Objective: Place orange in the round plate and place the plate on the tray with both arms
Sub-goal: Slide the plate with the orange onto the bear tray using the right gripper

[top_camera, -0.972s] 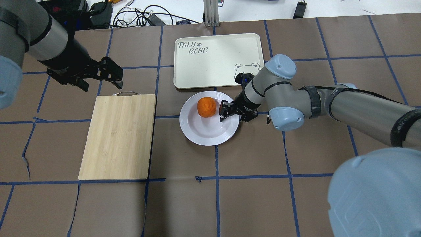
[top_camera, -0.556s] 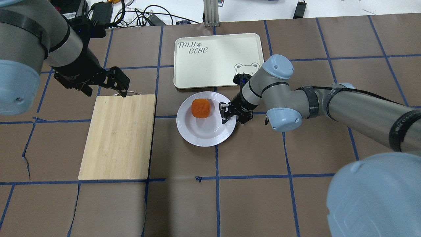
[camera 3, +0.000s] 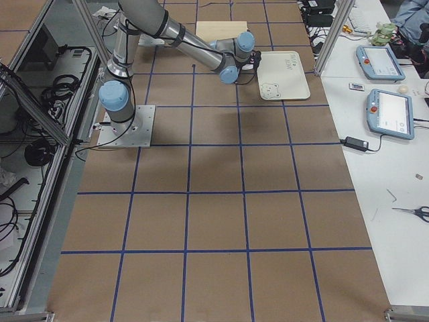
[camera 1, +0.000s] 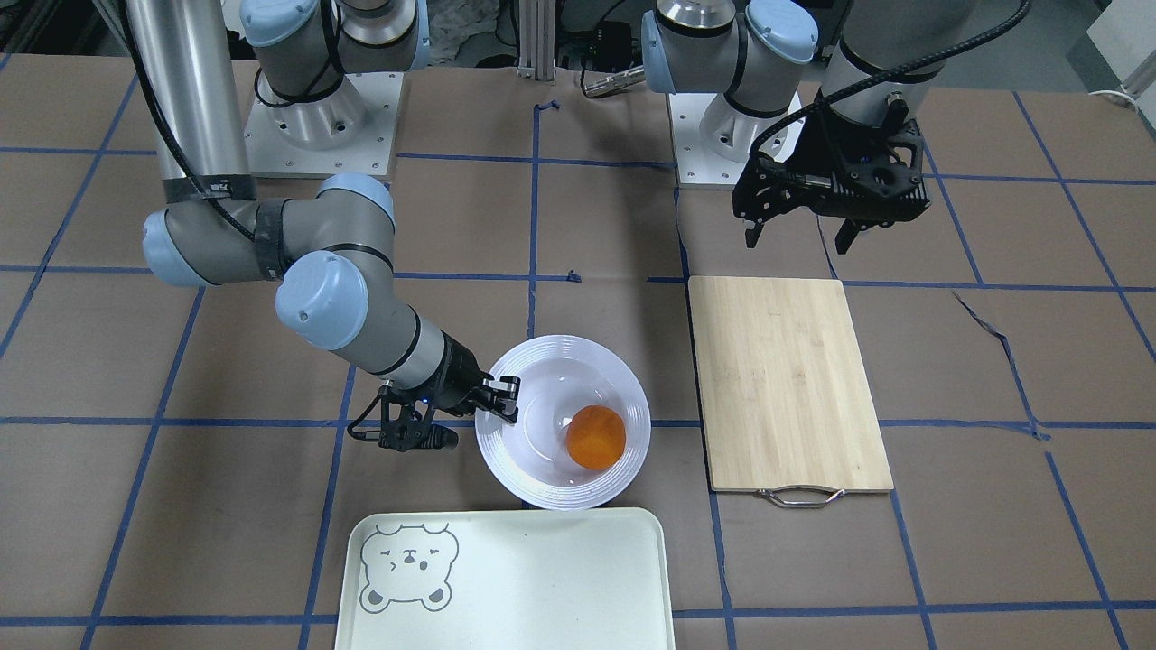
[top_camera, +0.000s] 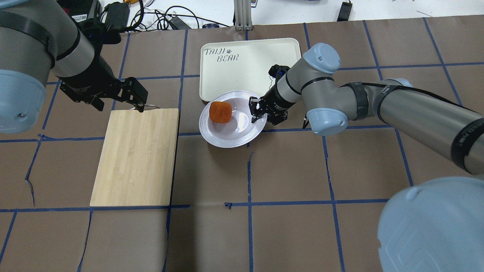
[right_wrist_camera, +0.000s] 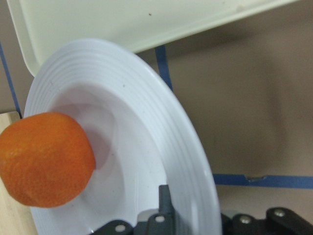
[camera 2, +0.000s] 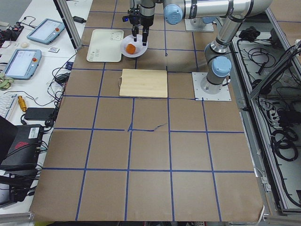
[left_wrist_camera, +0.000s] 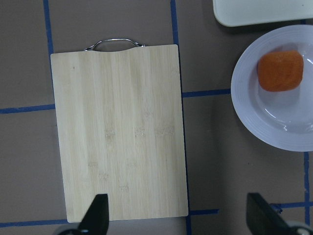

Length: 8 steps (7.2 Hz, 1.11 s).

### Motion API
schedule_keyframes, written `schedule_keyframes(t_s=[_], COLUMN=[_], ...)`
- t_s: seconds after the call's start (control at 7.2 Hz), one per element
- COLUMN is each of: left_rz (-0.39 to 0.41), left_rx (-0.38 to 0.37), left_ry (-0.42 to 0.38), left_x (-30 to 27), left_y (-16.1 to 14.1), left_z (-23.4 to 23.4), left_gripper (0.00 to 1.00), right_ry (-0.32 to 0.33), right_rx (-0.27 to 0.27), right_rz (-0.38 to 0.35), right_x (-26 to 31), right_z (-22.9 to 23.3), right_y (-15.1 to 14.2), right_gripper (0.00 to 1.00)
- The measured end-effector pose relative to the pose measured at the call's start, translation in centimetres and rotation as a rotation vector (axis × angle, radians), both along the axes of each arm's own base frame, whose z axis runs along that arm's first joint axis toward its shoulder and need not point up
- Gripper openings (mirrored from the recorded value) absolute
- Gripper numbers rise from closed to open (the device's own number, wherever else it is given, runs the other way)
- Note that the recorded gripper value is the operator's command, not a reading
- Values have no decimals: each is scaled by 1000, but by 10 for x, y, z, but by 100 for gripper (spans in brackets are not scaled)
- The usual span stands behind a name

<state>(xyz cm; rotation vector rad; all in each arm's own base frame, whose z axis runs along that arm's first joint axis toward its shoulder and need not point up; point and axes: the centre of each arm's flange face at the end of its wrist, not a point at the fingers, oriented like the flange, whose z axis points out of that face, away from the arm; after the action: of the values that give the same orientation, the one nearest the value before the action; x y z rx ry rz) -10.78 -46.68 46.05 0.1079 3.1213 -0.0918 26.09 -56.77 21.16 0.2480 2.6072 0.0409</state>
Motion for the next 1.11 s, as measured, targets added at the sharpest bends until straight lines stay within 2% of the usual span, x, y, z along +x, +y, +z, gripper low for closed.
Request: schedule_keyframes(t_s=[0.14,0.28,0.42,0.69,0.83,0.97,1.11], left_rz=[0,-2,-2,-4,-4,-4,-4], left_rx=[3,6,8,12,13,15,17], left_ry=[0,0,1,0,0,0,0], left_x=[0,0,-1,-1,-1,-1,-1], left_y=[0,-1,-1,-1,-1,-1,-2], left_z=[-1,-3,-3,-4,-5,-5,-6], left_gripper=[100,100,100,100,100,100,100], right_ry=[-13,-18,-18,-18,-17,-11,-3], right_rx=[-15,-51,-94,-144,-152,-151,-148], right_rz=[-16,-29,-45,-68,-75,-80,-86], right_x=[-2,-3,-3,2,4,5,3], right_z=[6,16,24,0,-16,-28,-34], right_y=[-9,-29,-66,-148,-173,-185,-189], right_gripper=[0,0,0,0,0,4,49])
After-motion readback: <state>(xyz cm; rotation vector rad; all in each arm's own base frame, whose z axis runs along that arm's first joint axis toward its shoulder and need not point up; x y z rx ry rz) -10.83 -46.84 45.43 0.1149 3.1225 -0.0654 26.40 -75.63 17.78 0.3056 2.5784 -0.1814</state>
